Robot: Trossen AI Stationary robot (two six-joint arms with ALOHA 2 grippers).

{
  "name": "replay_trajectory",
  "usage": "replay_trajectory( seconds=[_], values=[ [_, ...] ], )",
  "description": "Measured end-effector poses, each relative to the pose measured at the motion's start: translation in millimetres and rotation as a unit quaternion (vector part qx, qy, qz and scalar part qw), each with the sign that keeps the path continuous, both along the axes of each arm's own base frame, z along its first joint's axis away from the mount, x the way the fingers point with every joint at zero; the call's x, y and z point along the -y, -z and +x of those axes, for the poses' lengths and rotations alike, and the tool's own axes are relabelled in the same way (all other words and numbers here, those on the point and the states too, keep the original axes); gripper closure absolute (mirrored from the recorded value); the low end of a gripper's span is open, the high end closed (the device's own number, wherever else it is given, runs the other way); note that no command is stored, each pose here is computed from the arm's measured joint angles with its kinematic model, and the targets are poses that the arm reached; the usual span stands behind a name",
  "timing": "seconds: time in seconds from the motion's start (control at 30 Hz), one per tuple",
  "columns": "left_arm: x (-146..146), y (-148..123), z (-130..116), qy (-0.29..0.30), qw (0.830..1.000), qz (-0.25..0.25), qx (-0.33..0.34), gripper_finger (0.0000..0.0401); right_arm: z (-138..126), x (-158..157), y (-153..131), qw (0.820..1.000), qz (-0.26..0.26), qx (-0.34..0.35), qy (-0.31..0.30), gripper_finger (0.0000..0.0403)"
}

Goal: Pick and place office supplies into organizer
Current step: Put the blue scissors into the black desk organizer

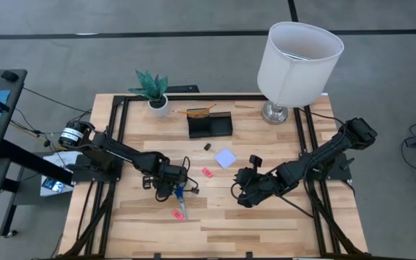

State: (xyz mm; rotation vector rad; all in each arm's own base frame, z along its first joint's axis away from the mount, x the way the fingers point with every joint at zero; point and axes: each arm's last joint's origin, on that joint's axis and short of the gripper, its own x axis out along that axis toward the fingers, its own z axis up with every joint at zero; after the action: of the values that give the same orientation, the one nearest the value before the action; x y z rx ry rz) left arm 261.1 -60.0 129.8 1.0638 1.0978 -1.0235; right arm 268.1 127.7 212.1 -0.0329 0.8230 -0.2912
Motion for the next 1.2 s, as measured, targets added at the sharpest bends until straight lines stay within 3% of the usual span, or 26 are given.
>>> replay_trajectory(
  seconds=[0.8,1.2],
  values=[
    [-0.8,3.3,2.3,-0.014,1.0,-0.008,-0.01,0.0242,-0.1,0.0,0.1,1.0,0.0,-0.001,0.0,0.0337],
    [-1.0,4.1,0.1,-0.007,1.0,-0.003,-0.019,0.0337,0.0,0.1,0.1,1.0,0.0,-0.001,0.0,0.0337]
  ],
)
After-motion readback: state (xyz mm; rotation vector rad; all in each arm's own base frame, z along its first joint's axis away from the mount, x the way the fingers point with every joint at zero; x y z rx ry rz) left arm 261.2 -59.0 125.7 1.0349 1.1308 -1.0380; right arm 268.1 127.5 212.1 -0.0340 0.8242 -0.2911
